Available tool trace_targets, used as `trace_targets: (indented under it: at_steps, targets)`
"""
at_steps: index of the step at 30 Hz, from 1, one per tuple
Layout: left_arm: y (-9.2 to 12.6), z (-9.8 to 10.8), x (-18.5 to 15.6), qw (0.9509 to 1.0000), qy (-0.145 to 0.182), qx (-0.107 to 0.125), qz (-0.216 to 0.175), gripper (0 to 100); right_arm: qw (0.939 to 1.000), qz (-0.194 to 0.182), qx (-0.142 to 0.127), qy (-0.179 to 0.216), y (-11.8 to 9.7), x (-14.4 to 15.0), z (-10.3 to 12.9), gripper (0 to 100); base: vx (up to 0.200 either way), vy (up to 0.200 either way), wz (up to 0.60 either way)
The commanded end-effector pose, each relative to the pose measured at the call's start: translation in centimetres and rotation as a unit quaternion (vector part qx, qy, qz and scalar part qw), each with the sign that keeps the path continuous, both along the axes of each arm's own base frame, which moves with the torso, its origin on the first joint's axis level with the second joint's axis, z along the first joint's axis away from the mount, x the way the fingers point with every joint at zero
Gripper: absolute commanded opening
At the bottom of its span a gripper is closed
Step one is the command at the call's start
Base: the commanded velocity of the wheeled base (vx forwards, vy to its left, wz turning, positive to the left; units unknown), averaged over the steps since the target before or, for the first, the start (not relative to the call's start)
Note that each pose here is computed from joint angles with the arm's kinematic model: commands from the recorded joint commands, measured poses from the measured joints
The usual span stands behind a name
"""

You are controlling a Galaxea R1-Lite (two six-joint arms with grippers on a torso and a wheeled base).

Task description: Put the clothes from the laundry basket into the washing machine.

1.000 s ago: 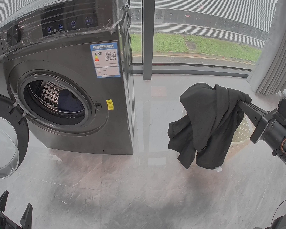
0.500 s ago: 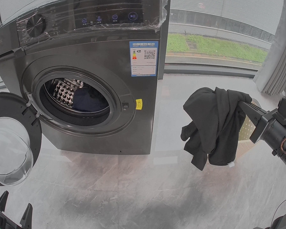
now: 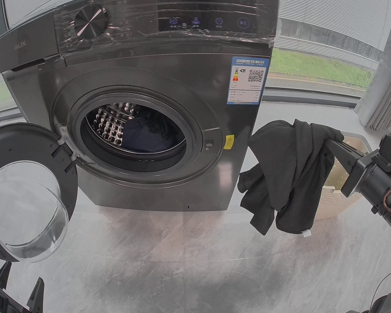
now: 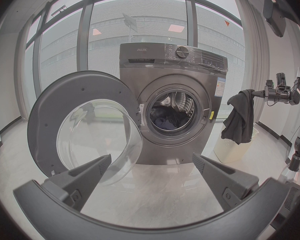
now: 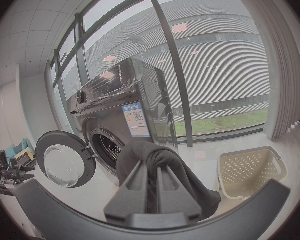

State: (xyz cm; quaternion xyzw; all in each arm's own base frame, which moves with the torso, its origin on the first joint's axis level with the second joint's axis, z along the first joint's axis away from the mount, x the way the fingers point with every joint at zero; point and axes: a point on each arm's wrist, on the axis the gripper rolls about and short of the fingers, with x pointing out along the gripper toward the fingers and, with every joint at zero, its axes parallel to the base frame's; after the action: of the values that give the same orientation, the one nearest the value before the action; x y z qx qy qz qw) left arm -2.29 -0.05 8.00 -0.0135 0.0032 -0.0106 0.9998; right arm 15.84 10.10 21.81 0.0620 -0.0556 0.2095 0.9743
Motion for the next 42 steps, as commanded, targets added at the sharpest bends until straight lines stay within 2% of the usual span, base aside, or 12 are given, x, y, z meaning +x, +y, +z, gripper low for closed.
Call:
trace_targets:
  at_steps: [1, 7, 13, 34, 42]
  targets:
    - [0.0, -0.44, 0.0, 1.0, 0.0, 0.0, 0.0, 100, 1.0, 0.002, -0.001, 0.001, 0.04, -0.03, -0.1, 0, -0.2, 0.0, 0.0]
    - [0.0, -0.44, 0.0, 1.0, 0.0, 0.0, 0.0, 100, 1.0, 0.002, -0.003, 0.004, 0.08, 0.01, -0.22, 0, -0.2, 0.0, 0.0]
    - [0.0, -0.44, 0.0, 1.0, 0.0, -0.001, 0.0, 100, 1.0, 0.003, -0.004, 0.005, 0.09, 0.03, -0.29, 0, 0.0, 0.0, 0.0]
    - [0.0, -0.43, 0.01, 1.0, 0.001, -0.001, 0.0, 100, 1.0, 0.006, -0.003, 0.003, 0.11, -0.01, -0.2, 0, 0.0, 0.2, 0.0]
    - [0.0, -0.44, 0.0, 1.0, 0.0, -0.002, 0.001, 100, 1.0, 0.008, -0.004, 0.005, 0.1, -0.04, -0.33, 0, 0.0, 0.0, 0.0]
